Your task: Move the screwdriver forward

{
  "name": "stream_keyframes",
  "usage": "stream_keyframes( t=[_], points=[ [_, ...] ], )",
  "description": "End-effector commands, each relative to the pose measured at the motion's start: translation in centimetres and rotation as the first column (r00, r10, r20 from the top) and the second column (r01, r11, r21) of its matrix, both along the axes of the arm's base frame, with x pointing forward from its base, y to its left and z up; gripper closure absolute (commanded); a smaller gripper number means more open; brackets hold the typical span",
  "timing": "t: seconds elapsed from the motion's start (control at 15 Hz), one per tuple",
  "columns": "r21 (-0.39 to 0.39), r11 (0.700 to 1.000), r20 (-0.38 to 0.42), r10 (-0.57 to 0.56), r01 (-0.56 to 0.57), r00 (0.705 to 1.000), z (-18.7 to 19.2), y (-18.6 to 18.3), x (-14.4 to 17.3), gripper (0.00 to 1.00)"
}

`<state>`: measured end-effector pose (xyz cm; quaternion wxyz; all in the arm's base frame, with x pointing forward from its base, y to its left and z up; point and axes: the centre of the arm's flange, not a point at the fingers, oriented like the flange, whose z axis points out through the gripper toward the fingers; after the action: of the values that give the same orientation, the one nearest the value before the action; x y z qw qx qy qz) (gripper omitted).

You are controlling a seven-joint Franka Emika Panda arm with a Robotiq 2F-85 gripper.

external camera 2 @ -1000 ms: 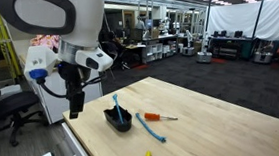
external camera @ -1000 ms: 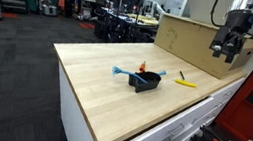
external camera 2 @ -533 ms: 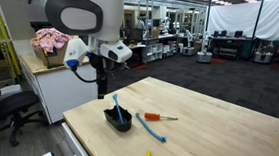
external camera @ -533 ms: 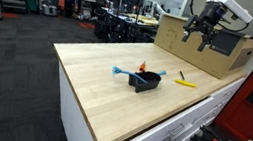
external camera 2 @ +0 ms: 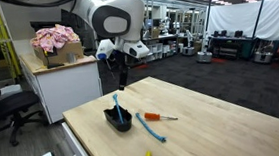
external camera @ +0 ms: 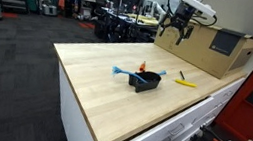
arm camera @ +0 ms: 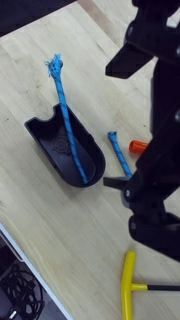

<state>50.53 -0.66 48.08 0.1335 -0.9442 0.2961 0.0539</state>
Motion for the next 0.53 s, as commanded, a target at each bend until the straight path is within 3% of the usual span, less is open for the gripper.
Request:
stream_keyframes(
  t=[0.0, 0.2, 0.27, 0.47],
  points=[
    [0.0, 1.0, -0.006, -0.003, 0.003, 1.0, -0.3, 0.0, 0.7, 0.0],
    [0.001, 1.0, -0.013, -0.003, 0.003, 1.0, -0.4, 0.0, 1.3, 0.0],
    [0.053, 0.993, -0.068, -0.103, 0.107, 0.992, -0.9, -0.7, 3.3, 0.0],
    [0.066, 0.959, -0.1, -0.269, 0.277, 0.958, -2.5, -2.5, 7.1, 0.0]
  ],
)
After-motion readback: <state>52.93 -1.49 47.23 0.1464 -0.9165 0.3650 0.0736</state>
